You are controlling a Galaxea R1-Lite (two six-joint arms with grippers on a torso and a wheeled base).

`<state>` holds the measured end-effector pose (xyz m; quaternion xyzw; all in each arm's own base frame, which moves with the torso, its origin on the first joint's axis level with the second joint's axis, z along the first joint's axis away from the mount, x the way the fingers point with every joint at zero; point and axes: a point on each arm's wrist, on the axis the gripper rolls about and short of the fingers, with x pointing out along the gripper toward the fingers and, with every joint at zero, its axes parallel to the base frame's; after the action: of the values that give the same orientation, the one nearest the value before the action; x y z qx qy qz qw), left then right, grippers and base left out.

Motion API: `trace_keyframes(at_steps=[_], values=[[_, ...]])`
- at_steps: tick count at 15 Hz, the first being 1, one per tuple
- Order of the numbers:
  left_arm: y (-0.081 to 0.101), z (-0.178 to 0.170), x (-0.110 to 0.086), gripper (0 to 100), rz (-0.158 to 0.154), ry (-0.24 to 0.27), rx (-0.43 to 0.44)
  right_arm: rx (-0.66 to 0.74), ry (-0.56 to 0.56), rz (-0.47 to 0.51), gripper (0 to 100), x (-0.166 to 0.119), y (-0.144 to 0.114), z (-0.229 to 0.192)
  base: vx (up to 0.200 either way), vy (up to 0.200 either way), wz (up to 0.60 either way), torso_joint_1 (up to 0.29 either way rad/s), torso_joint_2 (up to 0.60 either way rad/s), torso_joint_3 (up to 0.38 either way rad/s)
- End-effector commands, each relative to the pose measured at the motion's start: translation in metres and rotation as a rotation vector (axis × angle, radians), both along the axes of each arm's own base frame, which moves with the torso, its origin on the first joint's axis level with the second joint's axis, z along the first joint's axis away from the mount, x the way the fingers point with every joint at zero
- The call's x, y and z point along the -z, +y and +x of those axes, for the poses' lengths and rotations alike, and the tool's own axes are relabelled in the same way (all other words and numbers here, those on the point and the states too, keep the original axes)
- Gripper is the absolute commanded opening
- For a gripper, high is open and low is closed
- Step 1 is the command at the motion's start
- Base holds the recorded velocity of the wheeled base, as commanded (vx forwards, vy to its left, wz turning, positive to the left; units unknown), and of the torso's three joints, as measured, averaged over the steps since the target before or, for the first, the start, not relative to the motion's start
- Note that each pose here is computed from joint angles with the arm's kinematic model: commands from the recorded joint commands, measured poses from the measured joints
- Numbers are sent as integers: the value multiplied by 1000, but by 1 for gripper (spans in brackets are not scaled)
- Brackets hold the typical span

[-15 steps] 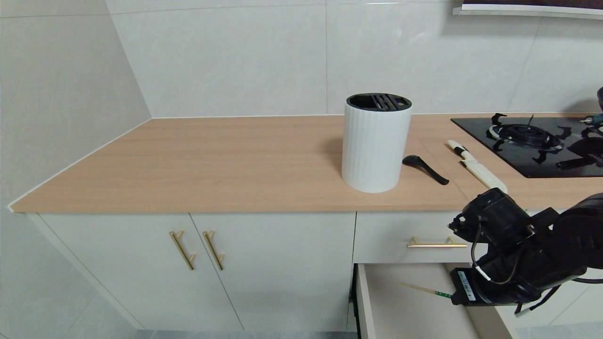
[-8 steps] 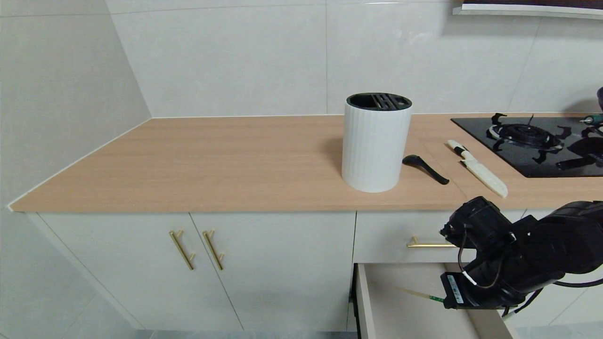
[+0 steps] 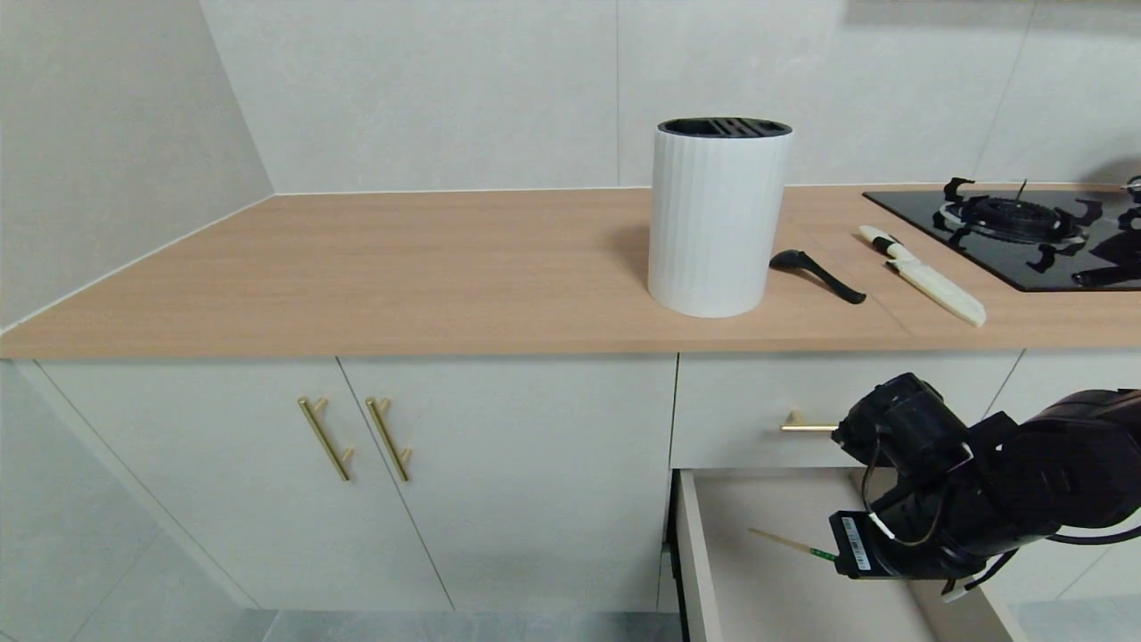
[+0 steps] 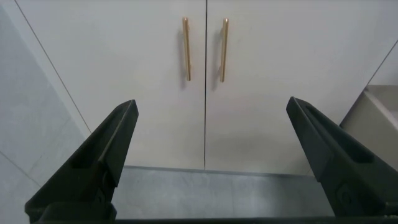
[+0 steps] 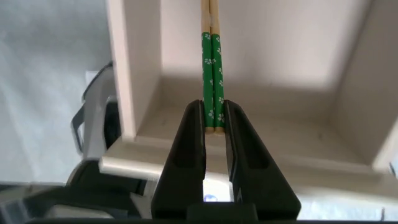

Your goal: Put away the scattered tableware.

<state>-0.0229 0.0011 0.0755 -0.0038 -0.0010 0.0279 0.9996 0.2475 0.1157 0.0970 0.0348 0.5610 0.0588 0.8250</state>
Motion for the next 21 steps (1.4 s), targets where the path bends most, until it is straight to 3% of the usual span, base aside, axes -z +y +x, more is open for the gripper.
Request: trace_keyframes(at_steps=[1, 10, 15, 17, 21], values=[[0, 0, 0, 100, 0, 0, -1, 3, -9, -5, 0, 1, -1, -1, 0, 0, 0, -154, 461, 286], [0, 0, 0, 100, 0, 0, -1, 8, -58, -1, 0, -2, -1, -4, 0, 0, 0, -127, 445, 315], [0, 0, 0, 100, -2, 0, -1, 7, -293, 75, 0, -10, -2, -11, 0, 0, 0, -21, 88, 67], [0, 0, 0, 100, 0, 0, -1, 11, -326, 67, 0, -1, 3, -6, 0, 0, 0, 0, 0, 0], [0, 0, 0, 100, 0, 0, -1, 13, -195, -10, 0, 65, 14, 17, 0, 0, 0, 0, 0, 0]])
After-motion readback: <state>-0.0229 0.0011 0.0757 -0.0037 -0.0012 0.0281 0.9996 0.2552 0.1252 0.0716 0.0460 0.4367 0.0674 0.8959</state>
